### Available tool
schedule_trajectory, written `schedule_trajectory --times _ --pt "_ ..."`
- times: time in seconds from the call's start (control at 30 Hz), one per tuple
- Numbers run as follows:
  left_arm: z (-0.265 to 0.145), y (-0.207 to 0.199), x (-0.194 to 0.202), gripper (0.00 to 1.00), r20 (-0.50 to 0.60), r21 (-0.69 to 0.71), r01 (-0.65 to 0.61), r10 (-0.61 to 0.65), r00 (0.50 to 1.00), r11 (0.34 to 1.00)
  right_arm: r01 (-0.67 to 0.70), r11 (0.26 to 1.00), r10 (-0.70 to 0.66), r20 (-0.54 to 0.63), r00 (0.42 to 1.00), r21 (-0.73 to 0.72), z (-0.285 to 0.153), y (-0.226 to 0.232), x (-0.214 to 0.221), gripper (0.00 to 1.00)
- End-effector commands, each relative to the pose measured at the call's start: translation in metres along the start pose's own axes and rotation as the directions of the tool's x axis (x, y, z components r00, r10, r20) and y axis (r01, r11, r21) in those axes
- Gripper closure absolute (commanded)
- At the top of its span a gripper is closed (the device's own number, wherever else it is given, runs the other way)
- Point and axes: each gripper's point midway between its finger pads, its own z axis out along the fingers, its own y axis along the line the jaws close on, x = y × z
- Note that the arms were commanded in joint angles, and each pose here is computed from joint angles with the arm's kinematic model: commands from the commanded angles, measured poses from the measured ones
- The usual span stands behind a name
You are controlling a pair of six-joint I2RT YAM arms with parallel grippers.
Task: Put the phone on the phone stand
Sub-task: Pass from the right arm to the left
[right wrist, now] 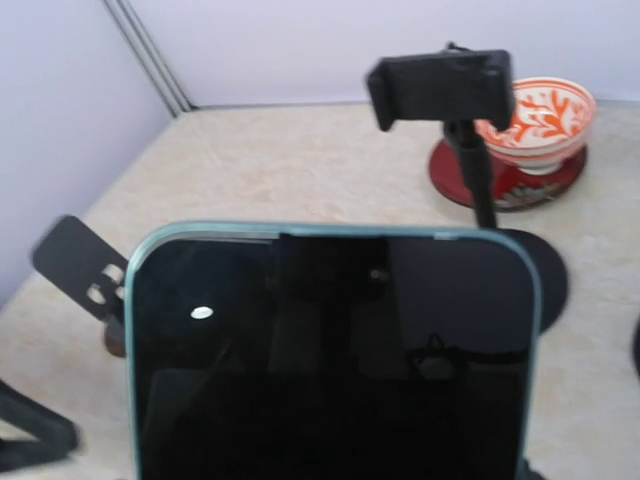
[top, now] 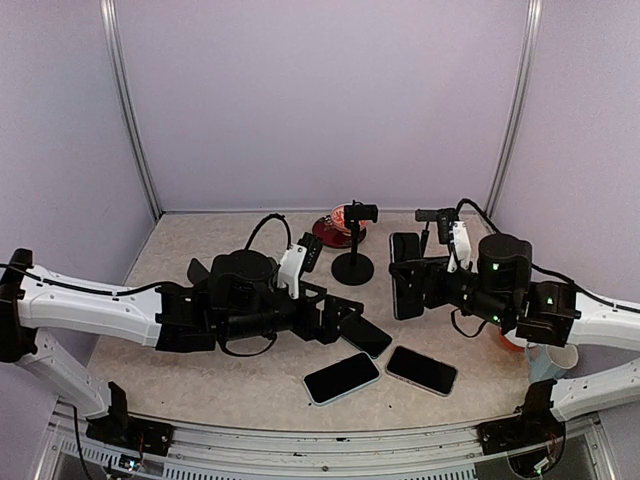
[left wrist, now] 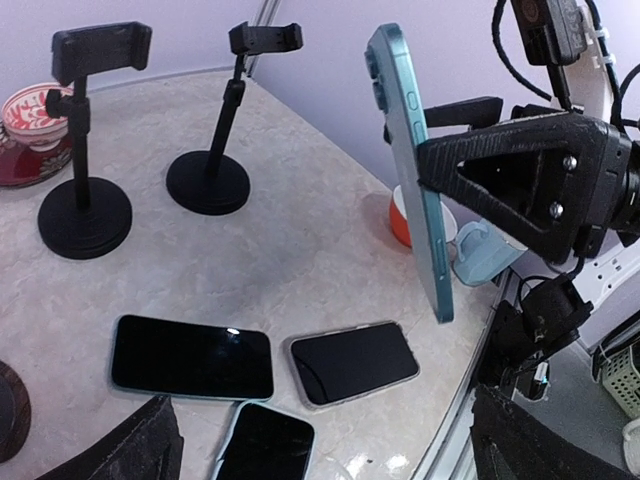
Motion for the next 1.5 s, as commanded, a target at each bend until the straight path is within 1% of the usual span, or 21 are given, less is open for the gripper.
schedule_trajectory --times 0.0,0.2,0.6,0.7,1.0,1.1,1.17,1.23,1.33,1.4,1.47 --pt "0.014 -0.032 -0.021 0.02 0.060 0.088 0.018 -0.023 0.998 0.996 -0.100 0.993 0.106 0.120 0.987 -0.058 -0.008 0.024 -0.030 0.47" --pt "0.026 -0.046 -0.018 0.03 0.054 0.149 0.031 -0.039 0.998 0.988 -0.095 0.995 0.098 0.136 0.986 -0.031 -0.011 0.031 -0.028 0.46" --pt "0.053 -0.049 -0.002 0.07 0.002 0.149 0.049 -0.050 0.999 0.988 -0.127 0.991 0.133 0.175 0.975 -0.050 -0.021 0.045 -0.030 0.45" --pt "0.058 -0.049 0.001 0.11 -0.011 0.148 0.046 -0.045 0.999 0.988 -0.123 0.991 0.131 0.179 0.975 -0.054 -0.022 0.051 -0.029 0.45" --pt "0.069 -0.054 0.008 0.27 -0.040 0.163 0.047 -0.041 0.998 0.986 -0.111 0.994 0.111 0.202 0.973 -0.014 -0.025 0.060 -0.024 0.43" --pt "0.069 -0.056 0.008 0.37 -0.040 0.172 0.046 -0.040 0.998 0.984 -0.106 0.994 0.105 0.202 0.974 -0.008 -0.024 0.063 -0.020 0.43" --pt "0.069 -0.056 0.009 0.47 -0.043 0.178 0.047 -0.040 0.998 0.983 -0.104 0.995 0.103 0.199 0.975 -0.006 -0.023 0.066 -0.016 0.43" --pt "0.069 -0.057 0.010 0.58 -0.046 0.182 0.049 -0.041 0.998 0.982 -0.105 0.994 0.103 0.202 0.974 -0.003 -0.024 0.067 -0.015 0.43" --pt "0.068 -0.057 0.011 0.78 -0.048 0.188 0.052 -0.043 0.998 0.981 -0.103 0.995 0.101 0.207 0.973 -0.005 -0.025 0.070 -0.014 0.42" --pt "0.066 -0.058 0.011 0.88 -0.045 0.198 0.056 -0.048 0.998 0.979 -0.100 0.995 0.099 0.210 0.973 -0.004 -0.026 0.070 -0.014 0.42" --pt "0.063 -0.058 0.009 0.95 -0.039 0.203 0.059 -0.052 0.998 0.977 -0.099 0.995 0.097 0.209 0.973 -0.005 -0.027 0.071 -0.014 0.39"
